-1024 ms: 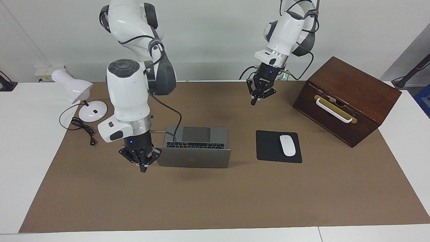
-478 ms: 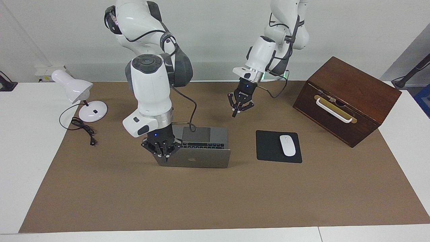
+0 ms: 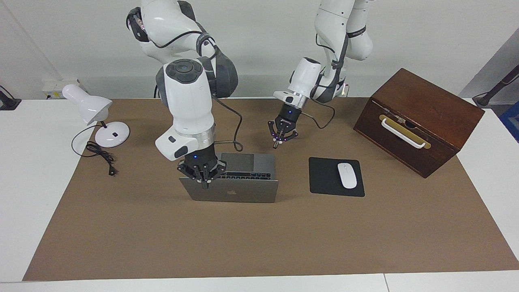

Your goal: Close laptop with both arms

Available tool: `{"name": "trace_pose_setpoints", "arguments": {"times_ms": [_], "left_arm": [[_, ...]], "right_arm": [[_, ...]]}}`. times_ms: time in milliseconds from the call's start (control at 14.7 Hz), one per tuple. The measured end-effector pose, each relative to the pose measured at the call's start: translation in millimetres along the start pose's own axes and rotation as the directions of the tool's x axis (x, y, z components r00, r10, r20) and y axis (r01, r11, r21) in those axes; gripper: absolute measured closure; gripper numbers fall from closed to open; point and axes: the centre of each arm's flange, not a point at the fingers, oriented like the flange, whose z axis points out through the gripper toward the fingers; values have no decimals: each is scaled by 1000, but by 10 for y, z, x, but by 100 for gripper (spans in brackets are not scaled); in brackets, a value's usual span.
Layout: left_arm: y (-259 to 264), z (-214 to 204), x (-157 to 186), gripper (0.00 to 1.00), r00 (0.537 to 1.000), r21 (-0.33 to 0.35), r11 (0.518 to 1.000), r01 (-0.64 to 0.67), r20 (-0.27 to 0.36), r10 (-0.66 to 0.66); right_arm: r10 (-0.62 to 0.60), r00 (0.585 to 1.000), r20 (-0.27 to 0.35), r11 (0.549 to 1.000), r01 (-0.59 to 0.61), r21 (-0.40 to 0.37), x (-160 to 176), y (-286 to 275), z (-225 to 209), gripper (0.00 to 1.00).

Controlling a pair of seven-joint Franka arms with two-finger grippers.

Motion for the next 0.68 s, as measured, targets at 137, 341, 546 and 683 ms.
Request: {"name": "trace_pose_setpoints", "arguments": {"times_ms": [137,341,546,683], "left_arm": [[7,69,-11,99,1000,1,1000,-2,4,2],[21,125,-4,99,1000,0,1000,-8,7,8],[43,207,-29,99,999,-5,999,-36,18,36],[42,319,-70,99,998,-4,999,-48,34,48]], "right_arm": [[1,1000,-30,1000,-1,10,35,-4,-27,99],[3,997,-79,1000,-2,23,95,1,-61,99],[-1,996,-91,1000,4,27,98,-34,-55,99],[-21,995,-93,999,24,28,52,-167,-43,99]]}}
